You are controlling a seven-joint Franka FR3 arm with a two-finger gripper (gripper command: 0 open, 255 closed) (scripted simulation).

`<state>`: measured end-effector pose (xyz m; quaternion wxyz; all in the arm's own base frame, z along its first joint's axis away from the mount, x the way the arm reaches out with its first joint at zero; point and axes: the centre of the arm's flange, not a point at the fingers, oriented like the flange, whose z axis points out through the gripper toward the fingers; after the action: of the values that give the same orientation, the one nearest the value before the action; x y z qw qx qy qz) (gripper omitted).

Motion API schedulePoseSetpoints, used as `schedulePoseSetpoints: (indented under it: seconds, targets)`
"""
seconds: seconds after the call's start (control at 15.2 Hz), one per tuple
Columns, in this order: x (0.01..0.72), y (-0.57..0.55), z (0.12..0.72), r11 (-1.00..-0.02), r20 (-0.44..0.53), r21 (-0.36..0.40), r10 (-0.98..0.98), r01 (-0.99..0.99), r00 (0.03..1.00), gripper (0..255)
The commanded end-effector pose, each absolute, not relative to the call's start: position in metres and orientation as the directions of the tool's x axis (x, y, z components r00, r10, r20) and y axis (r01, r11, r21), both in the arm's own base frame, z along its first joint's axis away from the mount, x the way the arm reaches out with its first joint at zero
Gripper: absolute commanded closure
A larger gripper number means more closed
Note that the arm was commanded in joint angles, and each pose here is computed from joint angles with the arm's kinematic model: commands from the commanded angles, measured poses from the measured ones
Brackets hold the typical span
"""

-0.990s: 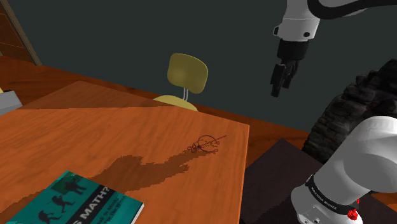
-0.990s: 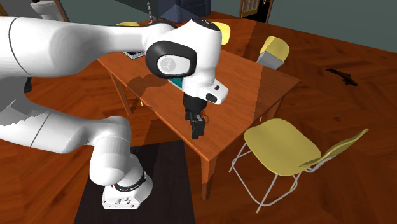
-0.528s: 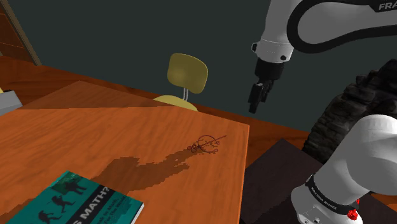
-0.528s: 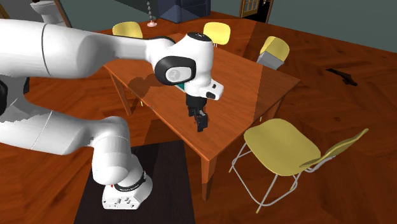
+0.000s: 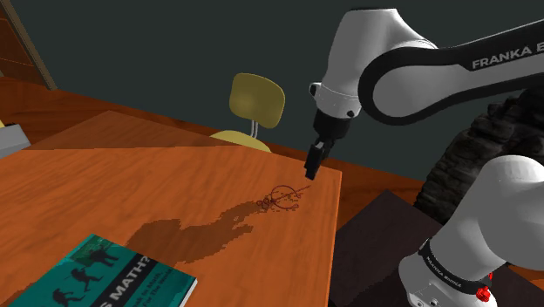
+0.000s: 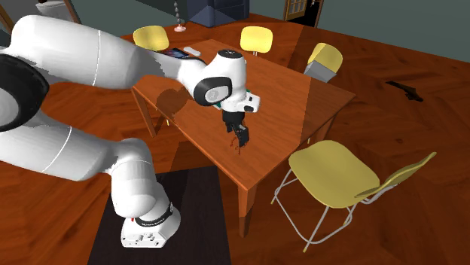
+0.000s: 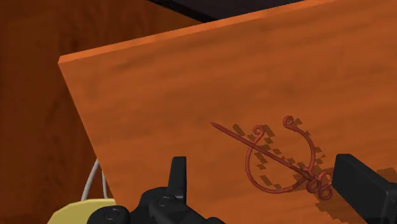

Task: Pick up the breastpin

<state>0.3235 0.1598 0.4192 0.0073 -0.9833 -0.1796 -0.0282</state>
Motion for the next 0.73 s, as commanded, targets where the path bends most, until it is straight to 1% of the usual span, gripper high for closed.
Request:
schedulePoseSetpoints:
  seconds: [0.0, 0.46, 0.66]
  targets:
    - [0.327, 0.180, 0.405, -0.923, 0.087, -0.001, 0.383, 0.385, 0.919, 0]
    - [0.334, 0.253, 0.362, -0.874, 0.171, 0.019, 0.481, 0.485, 0.860, 0]
    - [0.334, 0.253, 0.347, -0.874, 0.171, 0.019, 0.481, 0.485, 0.860, 0]
